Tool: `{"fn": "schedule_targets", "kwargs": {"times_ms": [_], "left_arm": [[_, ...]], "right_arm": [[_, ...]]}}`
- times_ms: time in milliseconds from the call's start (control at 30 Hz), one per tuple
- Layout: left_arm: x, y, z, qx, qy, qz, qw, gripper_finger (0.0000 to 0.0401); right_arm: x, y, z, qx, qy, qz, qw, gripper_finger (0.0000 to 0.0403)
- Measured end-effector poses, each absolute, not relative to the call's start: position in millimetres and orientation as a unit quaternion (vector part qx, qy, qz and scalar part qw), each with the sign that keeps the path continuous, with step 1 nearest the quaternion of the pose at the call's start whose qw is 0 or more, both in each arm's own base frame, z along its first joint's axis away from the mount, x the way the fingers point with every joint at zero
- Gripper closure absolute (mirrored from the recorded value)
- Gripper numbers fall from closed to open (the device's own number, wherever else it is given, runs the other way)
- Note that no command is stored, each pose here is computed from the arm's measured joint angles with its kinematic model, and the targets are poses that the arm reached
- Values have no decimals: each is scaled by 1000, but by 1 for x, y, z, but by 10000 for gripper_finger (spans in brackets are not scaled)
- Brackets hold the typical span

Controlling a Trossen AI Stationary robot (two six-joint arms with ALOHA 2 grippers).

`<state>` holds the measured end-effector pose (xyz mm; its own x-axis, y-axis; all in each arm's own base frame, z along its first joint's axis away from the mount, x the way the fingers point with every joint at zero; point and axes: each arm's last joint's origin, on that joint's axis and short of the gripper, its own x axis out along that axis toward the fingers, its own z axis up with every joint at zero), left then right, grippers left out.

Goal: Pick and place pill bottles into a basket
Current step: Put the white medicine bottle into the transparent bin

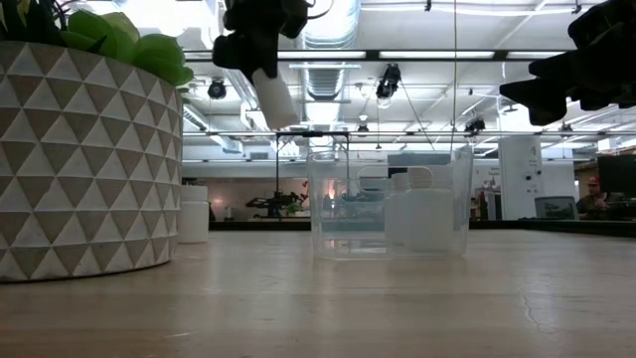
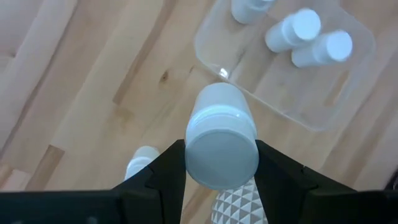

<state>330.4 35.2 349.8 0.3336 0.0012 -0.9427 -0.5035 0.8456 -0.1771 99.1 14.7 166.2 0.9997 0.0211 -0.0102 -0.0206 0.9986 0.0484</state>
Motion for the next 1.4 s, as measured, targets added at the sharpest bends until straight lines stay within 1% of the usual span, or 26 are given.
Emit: {"fn": "schedule_targets", "kwargs": {"times_ms": [100,333,567,667,900,1067,1400], "left_arm": [[330,35,350,-245,549,180,779,256],[331,28,350,-272,548,180,770,257],[335,28,347,-302,534,212,761,257],[337,26,347,-301,530,209,765,257],[354,26,345,-322,499,207,778,257],[369,24,335,-315,513,200,773,257],[397,24,329,-310,509,194,779,257]], "right_arm": [[99,15,166,25,5,10,1000,142],[99,15,166,24,5,11,1000,142],[99,15,166,25,5,11,1000,142],[99,15,166,25,5,10,1000,142],[99,15,166,24,5,11,1000,142],[99,15,166,24,5,11,1000,142],[99,15,166,25,5,10,1000,142]]}}
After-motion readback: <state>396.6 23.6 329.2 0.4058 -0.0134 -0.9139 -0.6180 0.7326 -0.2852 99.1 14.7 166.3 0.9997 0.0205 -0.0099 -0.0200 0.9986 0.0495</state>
